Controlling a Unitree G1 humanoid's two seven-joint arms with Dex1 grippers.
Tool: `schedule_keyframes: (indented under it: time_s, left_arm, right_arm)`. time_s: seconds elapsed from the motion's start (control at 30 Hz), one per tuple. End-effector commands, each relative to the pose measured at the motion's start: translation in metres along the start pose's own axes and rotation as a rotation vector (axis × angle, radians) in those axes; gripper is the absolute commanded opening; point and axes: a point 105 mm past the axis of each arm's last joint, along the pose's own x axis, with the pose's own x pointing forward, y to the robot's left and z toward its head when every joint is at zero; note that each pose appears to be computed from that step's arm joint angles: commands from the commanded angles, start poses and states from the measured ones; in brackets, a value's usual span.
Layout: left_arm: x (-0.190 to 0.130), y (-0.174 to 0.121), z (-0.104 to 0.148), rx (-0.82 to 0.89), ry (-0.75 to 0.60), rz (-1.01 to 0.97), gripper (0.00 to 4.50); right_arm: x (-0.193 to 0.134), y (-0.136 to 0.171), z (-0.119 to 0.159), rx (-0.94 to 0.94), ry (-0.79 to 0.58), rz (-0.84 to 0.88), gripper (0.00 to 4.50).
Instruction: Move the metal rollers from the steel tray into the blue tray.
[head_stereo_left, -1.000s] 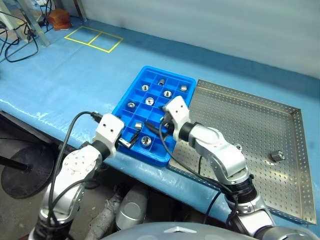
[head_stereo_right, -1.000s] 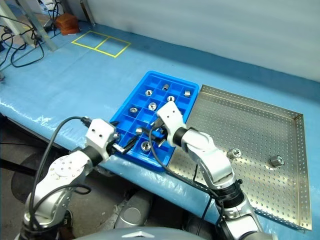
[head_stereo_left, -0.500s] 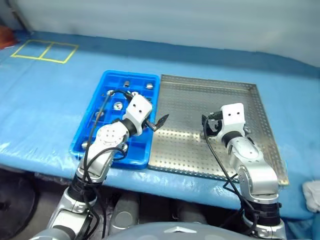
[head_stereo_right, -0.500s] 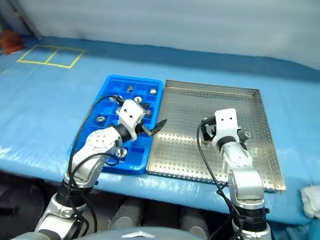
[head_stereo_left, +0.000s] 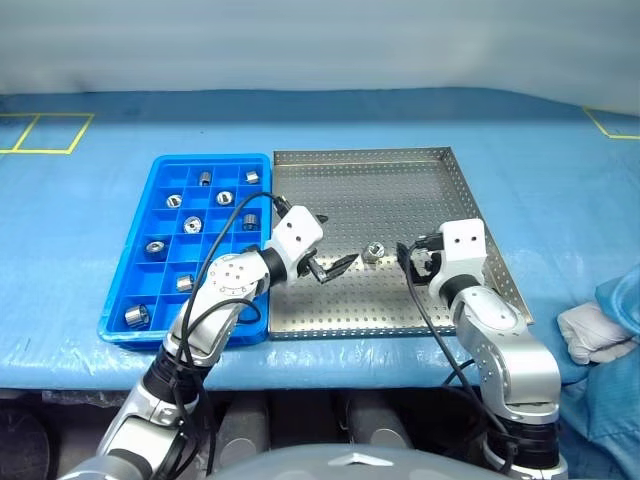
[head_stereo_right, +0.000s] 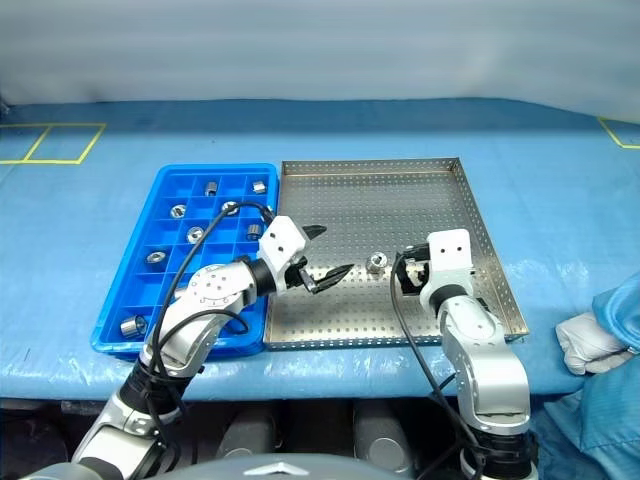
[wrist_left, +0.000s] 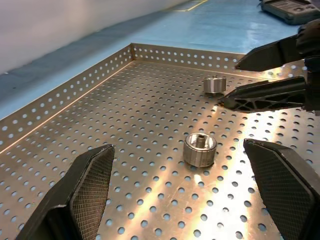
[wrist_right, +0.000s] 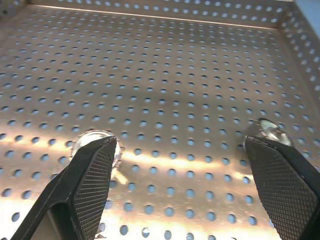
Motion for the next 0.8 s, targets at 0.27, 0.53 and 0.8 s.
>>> schedule_keyframes:
  time_s: [0.27,0.53,0.8]
  left_arm:
    - [-0.008,-0.002,0.003,0.020,-0.004,0.003,4.50]
    - [-0.014,0.000,0.000,0.020,0.014,0.032,4.50]
    - [-0.017,0.004,0.001,0.030,0.019,0.054,4.50]
  right_arm:
    - [0.018,0.018,0.001,0.025,-0.005,0.100,4.31]
    - [0.032,0.027,-0.006,0.051,0.012,0.140,4.31]
    - [0.039,0.030,-0.011,0.076,0.040,0.141,3.94]
